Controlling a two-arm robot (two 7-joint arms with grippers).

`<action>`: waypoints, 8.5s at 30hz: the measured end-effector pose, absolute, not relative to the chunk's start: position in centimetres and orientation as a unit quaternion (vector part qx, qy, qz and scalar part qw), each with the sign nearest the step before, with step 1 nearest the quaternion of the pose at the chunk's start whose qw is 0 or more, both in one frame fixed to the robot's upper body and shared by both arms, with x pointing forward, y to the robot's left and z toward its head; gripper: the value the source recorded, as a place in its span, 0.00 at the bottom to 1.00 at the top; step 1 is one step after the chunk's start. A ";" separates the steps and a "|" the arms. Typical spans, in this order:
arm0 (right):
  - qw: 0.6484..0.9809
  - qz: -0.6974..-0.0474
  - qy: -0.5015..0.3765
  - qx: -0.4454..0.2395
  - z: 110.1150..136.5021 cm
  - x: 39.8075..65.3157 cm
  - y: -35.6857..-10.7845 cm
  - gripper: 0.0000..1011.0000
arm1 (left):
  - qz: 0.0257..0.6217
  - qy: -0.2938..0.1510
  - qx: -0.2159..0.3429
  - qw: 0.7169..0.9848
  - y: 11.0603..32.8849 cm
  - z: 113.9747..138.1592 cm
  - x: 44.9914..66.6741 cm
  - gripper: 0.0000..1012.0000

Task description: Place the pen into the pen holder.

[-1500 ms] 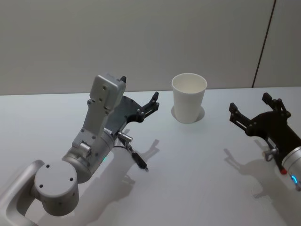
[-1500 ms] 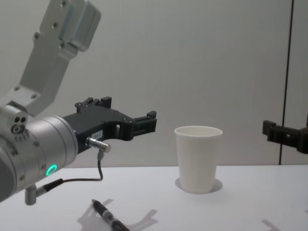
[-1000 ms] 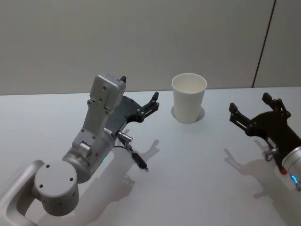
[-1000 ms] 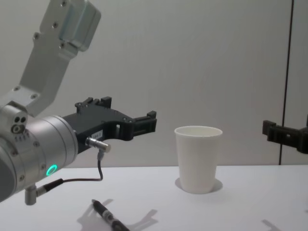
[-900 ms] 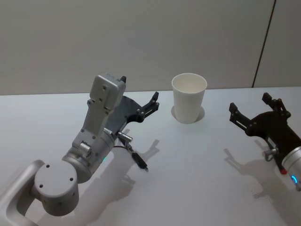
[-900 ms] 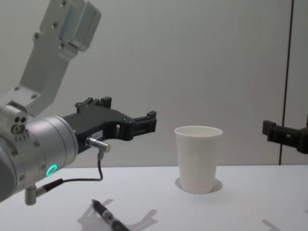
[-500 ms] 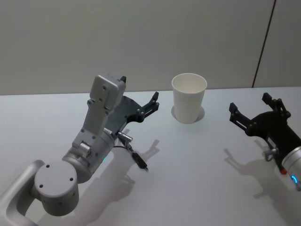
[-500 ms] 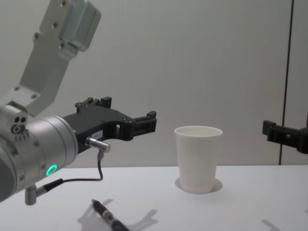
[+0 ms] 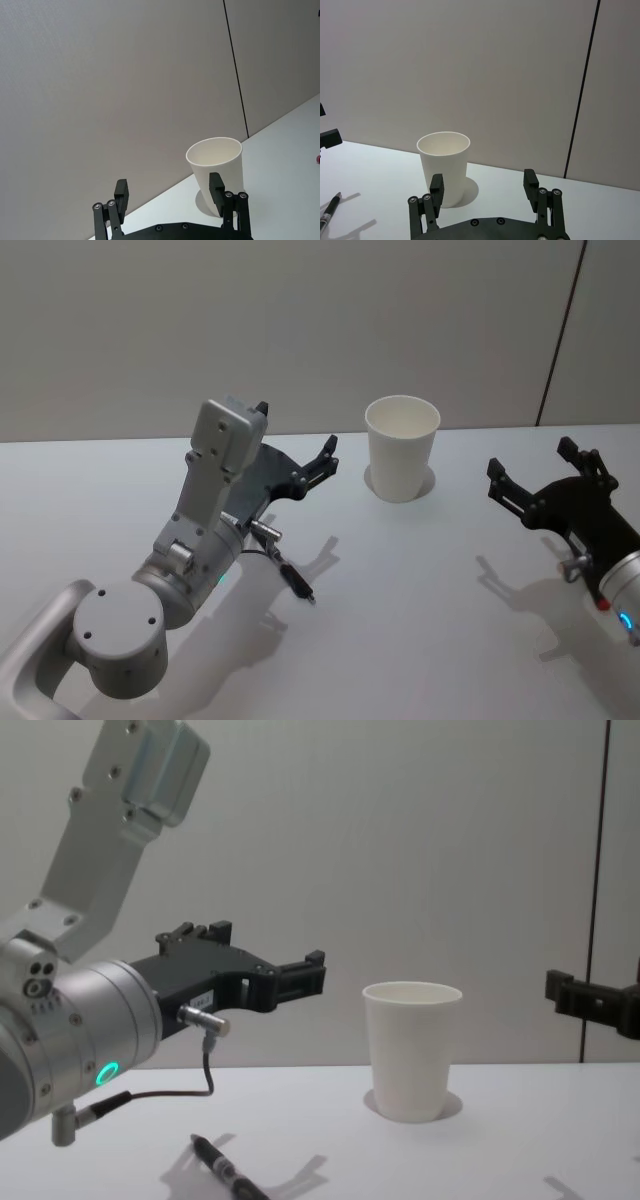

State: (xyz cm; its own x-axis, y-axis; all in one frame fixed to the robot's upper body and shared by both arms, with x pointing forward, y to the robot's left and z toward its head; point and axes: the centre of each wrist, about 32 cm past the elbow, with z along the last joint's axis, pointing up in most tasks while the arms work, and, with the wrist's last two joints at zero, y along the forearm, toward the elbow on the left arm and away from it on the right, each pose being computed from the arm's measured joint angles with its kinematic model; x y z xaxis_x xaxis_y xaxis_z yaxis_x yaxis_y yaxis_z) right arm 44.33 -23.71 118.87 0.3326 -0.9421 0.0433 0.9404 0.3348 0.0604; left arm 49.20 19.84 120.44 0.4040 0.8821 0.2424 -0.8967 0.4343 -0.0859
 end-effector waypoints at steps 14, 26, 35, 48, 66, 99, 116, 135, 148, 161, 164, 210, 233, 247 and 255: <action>0.816 -0.577 -0.035 0.012 118.9 44.3 -23.7 0.99 | 0.531 -0.126 0.029 0.837 19.8 120.4 49.2 0.99; 0.816 -0.577 -0.034 0.009 118.9 44.2 -23.7 0.99 | 0.531 -0.126 0.029 0.837 19.8 120.4 49.2 0.99; 0.800 -0.600 -0.025 -0.009 119.2 43.9 -23.5 0.99 | 0.531 -0.126 0.029 0.837 19.8 120.4 49.2 0.99; 0.761 -0.647 -0.007 -0.049 119.9 44.3 -24.1 0.99 | 0.531 -0.126 0.029 0.837 19.8 120.4 49.2 0.99; 0.768 -0.628 0.031 -0.120 120.2 48.4 -26.4 0.99 | 0.531 -0.126 0.029 0.837 19.8 120.4 49.2 0.99; 0.765 -0.609 0.128 -0.167 120.4 48.5 -29.4 0.99 | 0.531 -0.126 0.029 0.837 19.8 120.4 49.2 0.99; 0.758 -0.606 0.160 -0.180 118.6 48.0 -29.4 0.99 | 0.531 -0.126 0.029 0.837 19.8 120.4 49.2 0.99; 0.758 -0.604 0.164 -0.182 118.1 48.1 -29.1 0.88 | 0.531 -0.126 0.029 0.837 19.8 120.4 49.2 0.99; 0.758 -0.603 0.166 -0.183 117.9 48.1 -29.0 0.81 | 0.531 -0.126 0.029 0.837 19.8 120.4 49.2 0.99; 0.759 -0.602 0.167 -0.184 117.8 48.1 -29.0 0.74 | 0.531 -0.126 0.029 0.837 19.8 120.4 49.2 0.99; 0.759 -0.602 0.168 -0.184 117.8 48.0 -29.0 0.72 | 0.531 -0.126 0.029 0.837 19.8 120.4 49.2 0.99; 0.759 -0.602 0.169 -0.185 117.7 48.0 -29.0 0.42 | 0.531 -0.126 0.029 0.837 19.8 120.4 49.2 0.99; 0.758 -0.601 0.169 -0.185 117.7 48.0 -29.0 0.27 | 0.531 -0.126 0.029 0.837 19.8 120.4 49.2 0.99; 0.758 -0.601 0.169 -0.185 117.7 48.0 -29.0 0.19 | 0.531 -0.126 0.029 0.837 19.8 120.4 49.2 0.99; 0.758 -0.601 0.169 -0.185 117.7 48.0 -29.0 0.18 | 0.531 -0.126 0.029 0.837 19.8 120.4 49.2 0.99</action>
State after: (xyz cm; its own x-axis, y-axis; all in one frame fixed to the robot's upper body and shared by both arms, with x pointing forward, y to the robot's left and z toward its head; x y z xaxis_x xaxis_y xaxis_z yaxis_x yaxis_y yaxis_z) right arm 48.02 -28.98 117.73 0.2192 -0.9751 -0.0341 0.8495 0.2079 -0.4850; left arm 49.20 19.84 120.44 0.4041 0.8820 0.2425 -0.8966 0.4344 -0.0859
